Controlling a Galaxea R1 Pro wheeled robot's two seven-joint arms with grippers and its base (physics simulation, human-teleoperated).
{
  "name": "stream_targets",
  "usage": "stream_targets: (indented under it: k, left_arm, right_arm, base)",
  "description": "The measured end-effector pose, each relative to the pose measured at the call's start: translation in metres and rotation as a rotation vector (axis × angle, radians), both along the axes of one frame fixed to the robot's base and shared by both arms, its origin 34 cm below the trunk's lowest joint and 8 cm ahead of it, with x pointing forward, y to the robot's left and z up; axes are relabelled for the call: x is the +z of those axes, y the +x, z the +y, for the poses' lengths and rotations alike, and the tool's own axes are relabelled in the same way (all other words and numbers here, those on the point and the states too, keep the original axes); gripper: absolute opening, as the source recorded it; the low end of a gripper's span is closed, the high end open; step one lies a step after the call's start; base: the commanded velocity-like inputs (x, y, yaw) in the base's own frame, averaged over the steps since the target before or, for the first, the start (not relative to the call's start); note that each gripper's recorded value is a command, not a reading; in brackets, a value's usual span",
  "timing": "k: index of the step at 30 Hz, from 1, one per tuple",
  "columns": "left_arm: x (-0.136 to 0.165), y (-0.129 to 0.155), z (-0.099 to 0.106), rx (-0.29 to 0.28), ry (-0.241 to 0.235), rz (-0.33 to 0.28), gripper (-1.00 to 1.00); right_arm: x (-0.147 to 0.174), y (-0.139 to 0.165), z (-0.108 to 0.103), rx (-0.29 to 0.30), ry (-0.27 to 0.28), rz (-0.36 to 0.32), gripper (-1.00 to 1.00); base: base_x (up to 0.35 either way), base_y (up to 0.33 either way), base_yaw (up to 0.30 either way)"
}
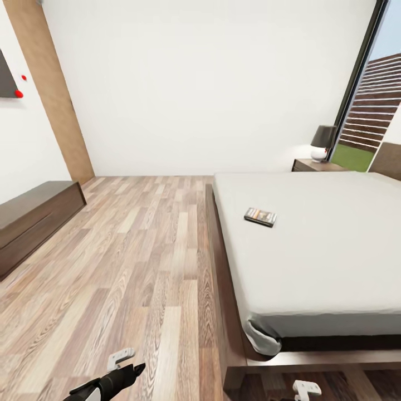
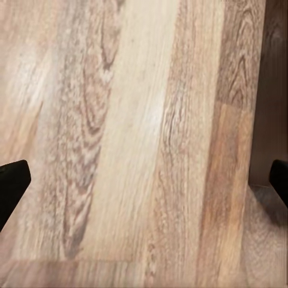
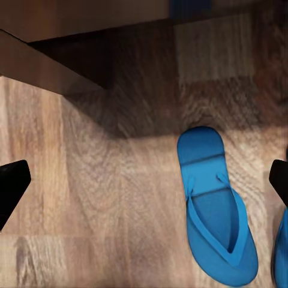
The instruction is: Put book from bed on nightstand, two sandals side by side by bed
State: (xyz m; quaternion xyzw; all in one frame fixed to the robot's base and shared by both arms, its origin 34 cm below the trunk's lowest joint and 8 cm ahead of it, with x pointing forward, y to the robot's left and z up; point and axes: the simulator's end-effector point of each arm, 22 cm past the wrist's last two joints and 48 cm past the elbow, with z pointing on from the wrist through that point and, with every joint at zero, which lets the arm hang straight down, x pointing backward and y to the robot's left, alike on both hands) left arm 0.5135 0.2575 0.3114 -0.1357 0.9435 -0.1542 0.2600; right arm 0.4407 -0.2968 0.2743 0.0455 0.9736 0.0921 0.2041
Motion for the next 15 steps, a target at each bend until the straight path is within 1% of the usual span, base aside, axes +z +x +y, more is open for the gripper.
stream_targets:
  k: [3, 6, 15]
  left_arm:
    - [0.006, 0.001, 0.000, 0.000, 0.000, 0.001, 1.00]
    - [0.013, 0.003, 0.000, 0.000, 0.000, 0.001, 1.00]
    - [0.014, 0.002, 0.000, 0.000, 0.000, 0.004, 1.00]
  right_arm:
    - [0.006, 0.001, 0.000, 0.000, 0.000, 0.000, 1.00]
    - [0.013, 0.003, 0.001, 0.000, 0.001, 0.001, 1.00]
    - [0.014, 0.002, 0.000, 0.000, 0.000, 0.004, 1.00]
  base:
    - [0.000, 0.000, 0.076]
    - [0.000, 0.000, 0.187]
    - [0.000, 0.000, 0.258]
